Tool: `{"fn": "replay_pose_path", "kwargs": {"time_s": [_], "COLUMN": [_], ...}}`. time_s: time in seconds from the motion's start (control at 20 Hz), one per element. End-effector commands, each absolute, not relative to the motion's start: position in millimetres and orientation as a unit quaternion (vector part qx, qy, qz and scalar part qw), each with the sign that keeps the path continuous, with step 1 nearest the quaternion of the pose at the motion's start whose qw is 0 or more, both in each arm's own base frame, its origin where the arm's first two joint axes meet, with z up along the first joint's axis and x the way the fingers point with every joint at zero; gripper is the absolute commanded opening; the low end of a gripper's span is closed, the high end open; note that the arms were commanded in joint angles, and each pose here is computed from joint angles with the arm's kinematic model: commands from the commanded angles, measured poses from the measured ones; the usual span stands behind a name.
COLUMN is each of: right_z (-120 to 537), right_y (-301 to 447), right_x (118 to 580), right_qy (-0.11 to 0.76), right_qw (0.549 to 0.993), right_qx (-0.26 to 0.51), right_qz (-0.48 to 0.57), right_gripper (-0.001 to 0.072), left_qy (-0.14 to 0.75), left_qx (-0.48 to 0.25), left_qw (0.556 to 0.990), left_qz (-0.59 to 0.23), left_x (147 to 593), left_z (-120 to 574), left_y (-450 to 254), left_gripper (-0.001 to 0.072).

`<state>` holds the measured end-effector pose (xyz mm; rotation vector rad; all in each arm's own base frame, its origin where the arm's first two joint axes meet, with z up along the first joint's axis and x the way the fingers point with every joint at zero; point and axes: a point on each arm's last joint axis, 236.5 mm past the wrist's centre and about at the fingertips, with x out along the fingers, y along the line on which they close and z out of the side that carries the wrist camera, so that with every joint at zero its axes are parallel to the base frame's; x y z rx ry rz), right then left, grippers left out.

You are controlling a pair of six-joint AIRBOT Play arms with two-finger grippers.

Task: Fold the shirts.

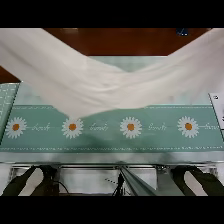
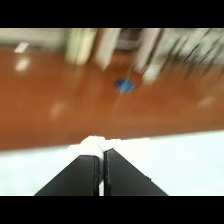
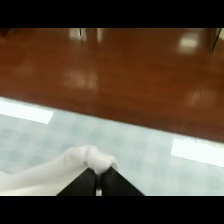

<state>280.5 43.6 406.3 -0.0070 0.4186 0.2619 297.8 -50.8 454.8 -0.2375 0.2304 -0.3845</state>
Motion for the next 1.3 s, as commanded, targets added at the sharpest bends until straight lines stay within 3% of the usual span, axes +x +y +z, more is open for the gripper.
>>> {"fn": "replay_pose_path", "kwargs": {"time_s": [0.0,0.15,0.4,0.6,0.75,0.9,1.0,1.05,1.15,1.25], "right_z": [366,322,205,132,88,67,67,67,67,67], "right_y": [27,25,61,61,58,60,60,60,60,60], "right_x": [277,302,365,440,463,466,467,467,466,466], "right_qy": [0.301,0.380,0.530,0.546,0.570,0.589,0.587,0.587,0.589,0.589], "right_qw": [0.948,0.917,0.827,0.819,0.804,0.790,0.792,0.791,0.789,0.789], "right_qx": [-0.006,0.010,-0.004,-0.005,0.003,0.010,0.009,0.009,0.006,0.007], "right_qz": [0.103,0.118,0.190,0.175,0.167,0.170,0.170,0.170,0.172,0.172], "right_gripper": [0.0027,0.0027,0.0027,0.0028,0.0028,0.0028,0.0028,0.0028,0.0028,0.0028], "left_qy": [0.229,0.319,0.467,0.508,0.544,0.576,0.585,0.586,0.595,0.595], "left_qx": [-0.117,-0.175,-0.244,-0.285,-0.310,-0.327,-0.334,-0.337,-0.342,-0.357], "left_qw": [0.959,0.923,0.837,0.804,0.772,0.742,0.732,0.729,0.718,0.711], "left_qz": [-0.120,-0.122,-0.151,-0.118,-0.107,-0.105,-0.105,-0.106,-0.120,-0.116], "left_x": [309,333,363,393,403,402,398,396,388,380], "left_z": [389,313,153,64,18,-15,-20,-16,6,31], "left_y": [-14,-4,-20,-8,-3,-5,-2,1,11,29], "left_gripper": [0.0023,0.0023,0.0024,0.0024,0.0027,0.0205,0.0208,0.0280,0.0587,0.0603]}}
